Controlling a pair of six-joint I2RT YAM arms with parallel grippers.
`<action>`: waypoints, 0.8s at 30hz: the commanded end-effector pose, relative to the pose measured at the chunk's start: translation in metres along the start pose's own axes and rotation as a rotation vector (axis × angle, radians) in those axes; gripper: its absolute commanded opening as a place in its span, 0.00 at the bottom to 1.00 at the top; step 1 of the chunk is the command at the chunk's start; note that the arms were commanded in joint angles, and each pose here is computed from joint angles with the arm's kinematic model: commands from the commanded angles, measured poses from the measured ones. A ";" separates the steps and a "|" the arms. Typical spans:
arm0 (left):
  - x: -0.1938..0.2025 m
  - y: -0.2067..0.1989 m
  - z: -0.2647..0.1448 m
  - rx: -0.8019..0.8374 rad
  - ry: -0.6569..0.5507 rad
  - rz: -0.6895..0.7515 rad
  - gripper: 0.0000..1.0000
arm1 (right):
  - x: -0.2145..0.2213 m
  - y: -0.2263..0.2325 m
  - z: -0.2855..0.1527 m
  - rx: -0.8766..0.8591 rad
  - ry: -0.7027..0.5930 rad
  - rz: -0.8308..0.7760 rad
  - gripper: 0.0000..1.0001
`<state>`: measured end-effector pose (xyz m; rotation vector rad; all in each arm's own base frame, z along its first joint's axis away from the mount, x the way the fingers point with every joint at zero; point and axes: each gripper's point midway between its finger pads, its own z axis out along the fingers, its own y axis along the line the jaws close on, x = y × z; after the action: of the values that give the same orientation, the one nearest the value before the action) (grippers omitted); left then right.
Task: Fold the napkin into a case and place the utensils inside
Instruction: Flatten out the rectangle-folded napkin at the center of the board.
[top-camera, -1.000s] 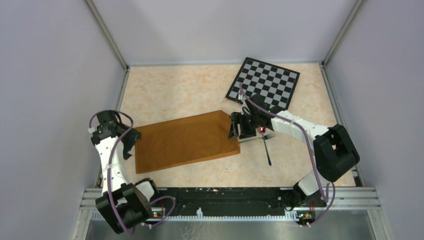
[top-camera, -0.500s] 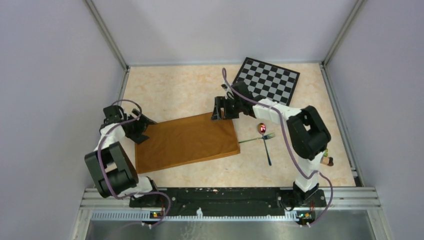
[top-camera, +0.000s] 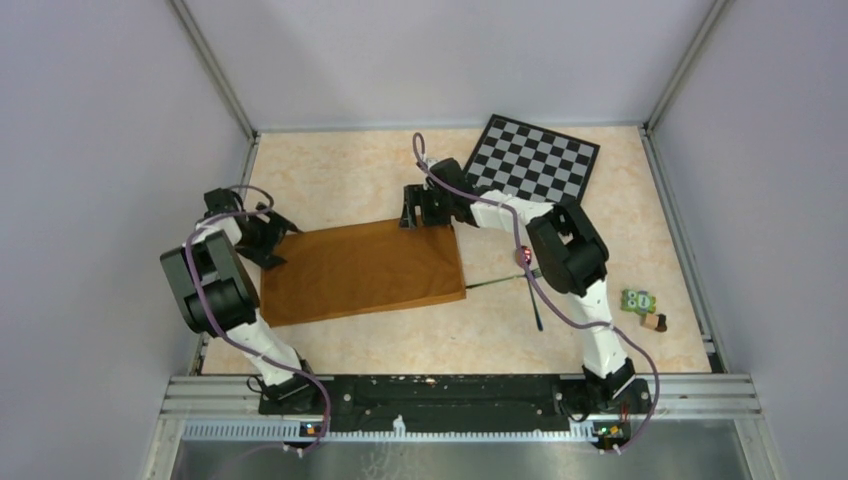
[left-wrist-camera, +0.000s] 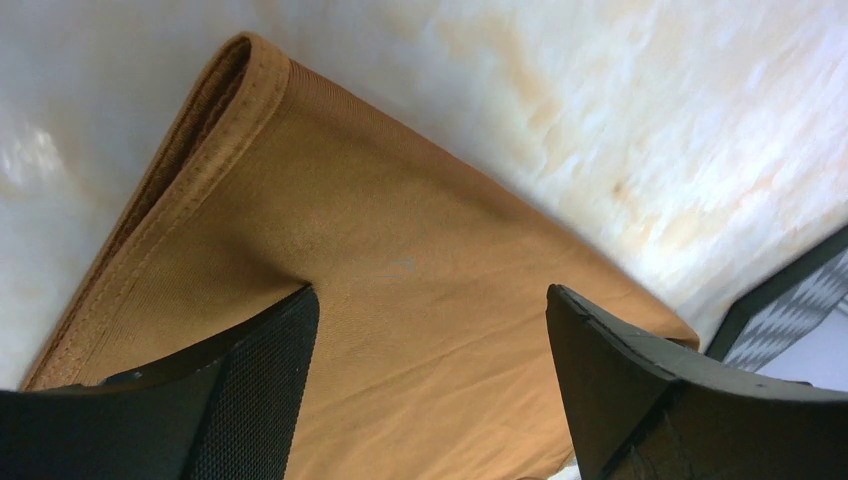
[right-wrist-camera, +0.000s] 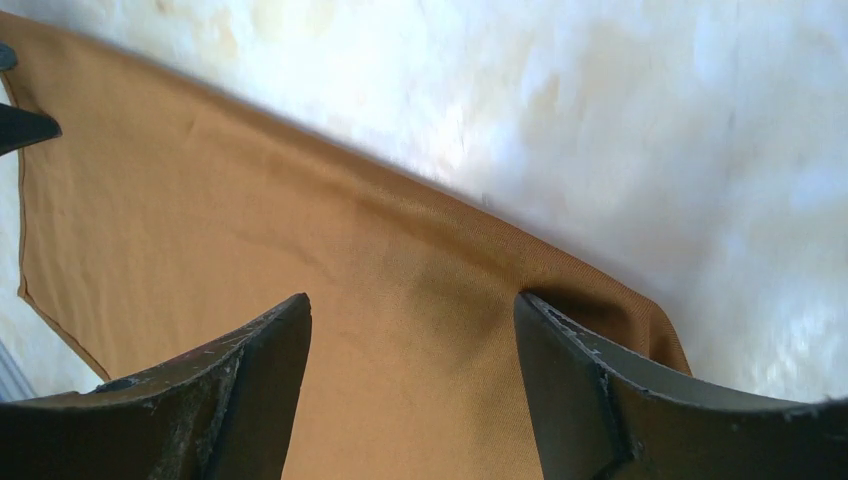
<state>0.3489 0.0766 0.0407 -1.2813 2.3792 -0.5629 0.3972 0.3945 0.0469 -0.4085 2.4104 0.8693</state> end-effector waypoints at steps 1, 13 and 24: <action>-0.043 0.018 0.017 -0.131 -0.088 0.074 0.89 | -0.028 0.010 0.025 -0.008 -0.058 -0.068 0.73; 0.063 -0.123 -0.035 0.229 -0.049 0.587 0.99 | -0.038 0.036 -0.089 -0.093 -0.003 0.036 0.72; 0.233 -0.137 -0.003 0.384 0.277 0.735 0.90 | -0.039 -0.015 -0.083 -0.262 -0.035 0.231 0.70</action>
<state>0.3267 -0.1729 0.0899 -0.1356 2.5512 -0.8581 0.3928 0.3105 0.1097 -0.1772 2.4282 1.1516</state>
